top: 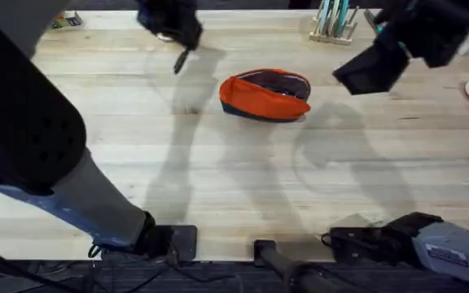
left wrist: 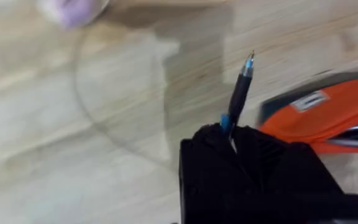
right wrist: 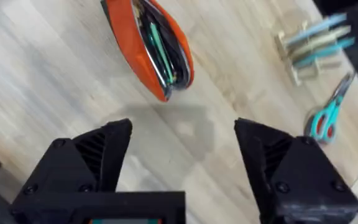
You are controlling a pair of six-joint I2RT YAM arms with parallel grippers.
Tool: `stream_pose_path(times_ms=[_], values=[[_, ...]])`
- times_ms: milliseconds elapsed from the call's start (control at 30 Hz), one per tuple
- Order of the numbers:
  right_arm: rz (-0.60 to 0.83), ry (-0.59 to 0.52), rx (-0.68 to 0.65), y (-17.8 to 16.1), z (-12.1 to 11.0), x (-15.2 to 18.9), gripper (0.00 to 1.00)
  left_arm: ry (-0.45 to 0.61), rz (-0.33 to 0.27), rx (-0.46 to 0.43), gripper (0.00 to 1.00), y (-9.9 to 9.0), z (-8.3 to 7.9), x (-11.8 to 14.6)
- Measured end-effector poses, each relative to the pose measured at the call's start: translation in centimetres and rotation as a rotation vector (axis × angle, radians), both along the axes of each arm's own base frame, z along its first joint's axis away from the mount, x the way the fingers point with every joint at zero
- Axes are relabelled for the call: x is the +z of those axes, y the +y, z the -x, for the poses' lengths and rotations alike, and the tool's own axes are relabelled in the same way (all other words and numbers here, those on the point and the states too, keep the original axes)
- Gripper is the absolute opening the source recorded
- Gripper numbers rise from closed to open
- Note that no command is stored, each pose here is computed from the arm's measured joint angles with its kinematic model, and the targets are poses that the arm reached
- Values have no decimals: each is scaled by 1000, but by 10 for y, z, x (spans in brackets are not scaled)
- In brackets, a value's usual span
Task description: Unzip the bag, pick up the pens from the table one at a time and place them inside, then zip the bag closed.
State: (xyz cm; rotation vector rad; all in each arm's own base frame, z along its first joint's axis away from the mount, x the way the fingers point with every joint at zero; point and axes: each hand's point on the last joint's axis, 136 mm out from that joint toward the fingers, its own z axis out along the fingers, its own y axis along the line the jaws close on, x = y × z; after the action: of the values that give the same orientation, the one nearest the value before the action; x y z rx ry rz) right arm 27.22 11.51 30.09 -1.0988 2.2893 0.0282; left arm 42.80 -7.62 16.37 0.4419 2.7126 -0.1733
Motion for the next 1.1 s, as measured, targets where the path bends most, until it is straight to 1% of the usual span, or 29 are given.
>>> stream_pose_path(times_ms=[133,200,300,433,600,833,1000,1100], values=[[-63,-11,-126,-17,7,12,998,-55,7,-85,42,-34,-5,8],[-98,-24,-186,-25,12,19,997,-71,10,-110,42,-45,-5,10],[-134,-44,-235,-34,27,30,997,-88,9,-147,42,-58,-5,12],[-161,-79,-253,-41,47,41,997,-95,1,-212,42,-71,-1,12],[-178,-111,-255,-45,64,50,997,-104,27,-346,42,-100,10,13],[-176,-101,-258,-46,65,48,997,-116,91,-544,42,-145,33,17],[-174,-93,-261,-45,64,47,998,-129,100,-656,42,-169,47,19],[-173,-91,-261,-45,64,46,998,-140,89,-733,42,-182,57,18]])
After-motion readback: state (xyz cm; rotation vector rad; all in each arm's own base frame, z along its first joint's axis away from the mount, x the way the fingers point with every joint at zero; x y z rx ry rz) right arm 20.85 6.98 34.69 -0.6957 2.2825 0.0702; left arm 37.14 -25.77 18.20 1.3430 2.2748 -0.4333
